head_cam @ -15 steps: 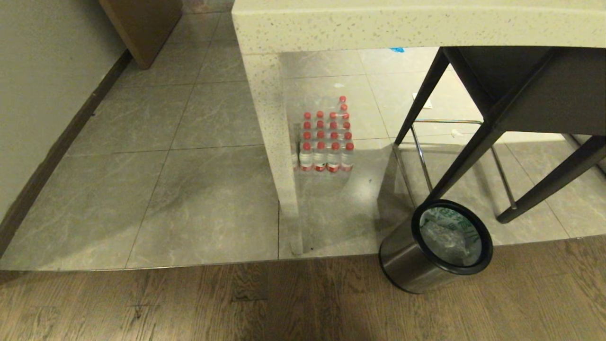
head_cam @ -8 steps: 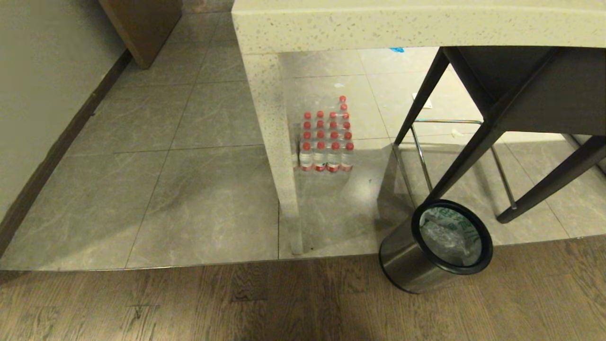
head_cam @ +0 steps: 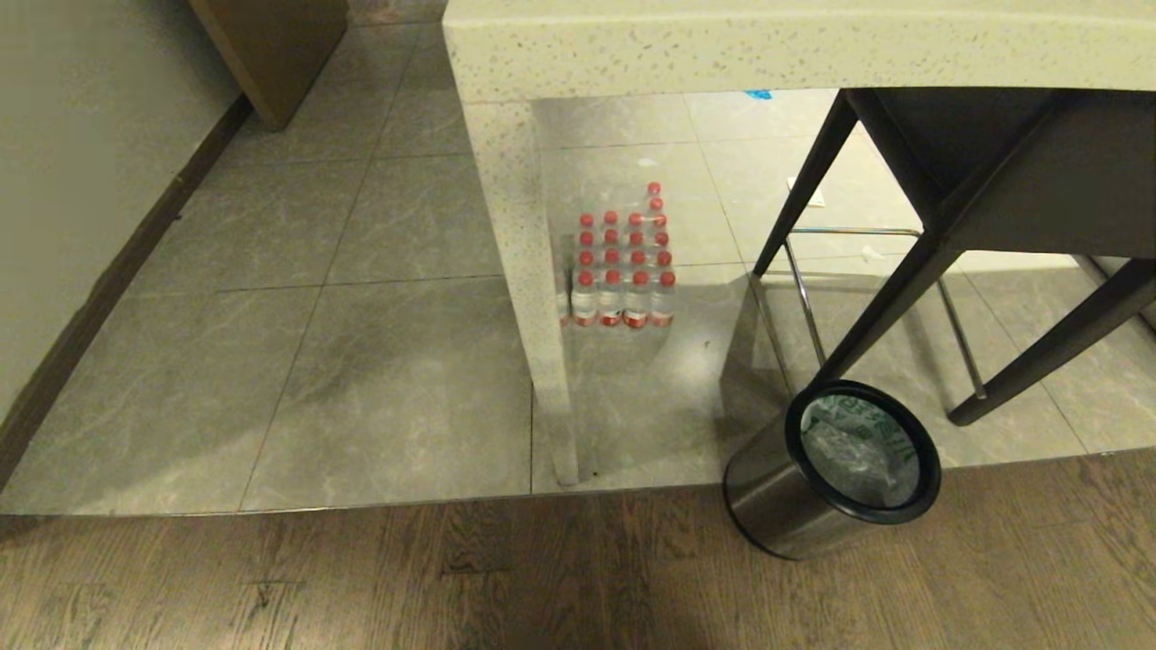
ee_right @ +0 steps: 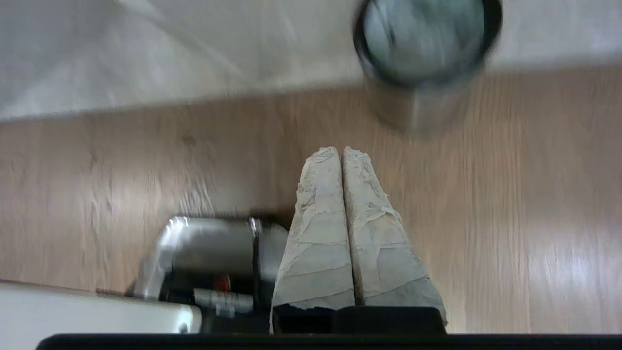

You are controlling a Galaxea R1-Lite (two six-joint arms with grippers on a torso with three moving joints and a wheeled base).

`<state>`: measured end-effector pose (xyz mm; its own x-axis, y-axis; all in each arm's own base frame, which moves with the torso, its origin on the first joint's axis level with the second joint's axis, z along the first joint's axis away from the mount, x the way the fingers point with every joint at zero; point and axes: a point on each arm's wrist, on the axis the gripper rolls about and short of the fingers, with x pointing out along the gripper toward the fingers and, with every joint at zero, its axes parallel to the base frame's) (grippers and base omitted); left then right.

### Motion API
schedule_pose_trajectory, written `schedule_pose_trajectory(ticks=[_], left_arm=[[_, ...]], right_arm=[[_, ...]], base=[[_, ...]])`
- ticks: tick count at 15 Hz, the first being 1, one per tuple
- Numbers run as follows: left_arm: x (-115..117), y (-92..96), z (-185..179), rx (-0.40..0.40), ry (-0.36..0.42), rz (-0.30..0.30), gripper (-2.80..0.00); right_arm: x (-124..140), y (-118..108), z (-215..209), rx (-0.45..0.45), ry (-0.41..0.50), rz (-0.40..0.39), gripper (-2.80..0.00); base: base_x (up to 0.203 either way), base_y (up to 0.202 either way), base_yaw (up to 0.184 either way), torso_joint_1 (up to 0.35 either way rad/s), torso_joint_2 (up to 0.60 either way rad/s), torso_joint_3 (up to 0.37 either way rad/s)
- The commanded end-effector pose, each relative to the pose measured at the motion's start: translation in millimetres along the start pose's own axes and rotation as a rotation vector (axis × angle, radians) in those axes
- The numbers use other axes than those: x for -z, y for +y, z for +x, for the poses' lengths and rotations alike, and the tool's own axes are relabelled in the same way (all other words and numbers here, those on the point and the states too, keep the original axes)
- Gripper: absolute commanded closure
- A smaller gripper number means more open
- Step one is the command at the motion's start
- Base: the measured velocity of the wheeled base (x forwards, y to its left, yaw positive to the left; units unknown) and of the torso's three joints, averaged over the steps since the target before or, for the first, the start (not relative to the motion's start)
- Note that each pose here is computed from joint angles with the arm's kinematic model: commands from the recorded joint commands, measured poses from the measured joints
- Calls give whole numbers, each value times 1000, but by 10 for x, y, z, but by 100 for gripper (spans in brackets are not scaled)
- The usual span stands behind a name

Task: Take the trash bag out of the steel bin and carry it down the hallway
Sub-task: Place the outer trash can on the ground

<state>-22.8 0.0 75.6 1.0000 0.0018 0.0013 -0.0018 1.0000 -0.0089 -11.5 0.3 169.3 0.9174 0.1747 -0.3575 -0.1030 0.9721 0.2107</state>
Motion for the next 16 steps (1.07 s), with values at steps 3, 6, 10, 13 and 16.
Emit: schedule_pose_trajectory(ticks=[3,6,10,13,16], left_arm=[[0,0,0,-1,0,0,0],[1,0,0,-1,0,0,0],[4,0,0,0,0,0,0],[4,0,0,0,0,0,0],[1,0,0,0,0,0,0]], right_arm=[[23,-35,-243,179,-116,43,0],[-209,-5,-206,279,50,68,0],[-369,4,191,352,284,183,0],[-476,13,624,382,472,241,0],[-604,63,1210,304,618,258,0]], base=[[0,0,0,0,0,0],[0,0,0,0,0,0],[0,0,0,0,0,0],[0,0,0,0,0,0],[0,0,0,0,0,0]])
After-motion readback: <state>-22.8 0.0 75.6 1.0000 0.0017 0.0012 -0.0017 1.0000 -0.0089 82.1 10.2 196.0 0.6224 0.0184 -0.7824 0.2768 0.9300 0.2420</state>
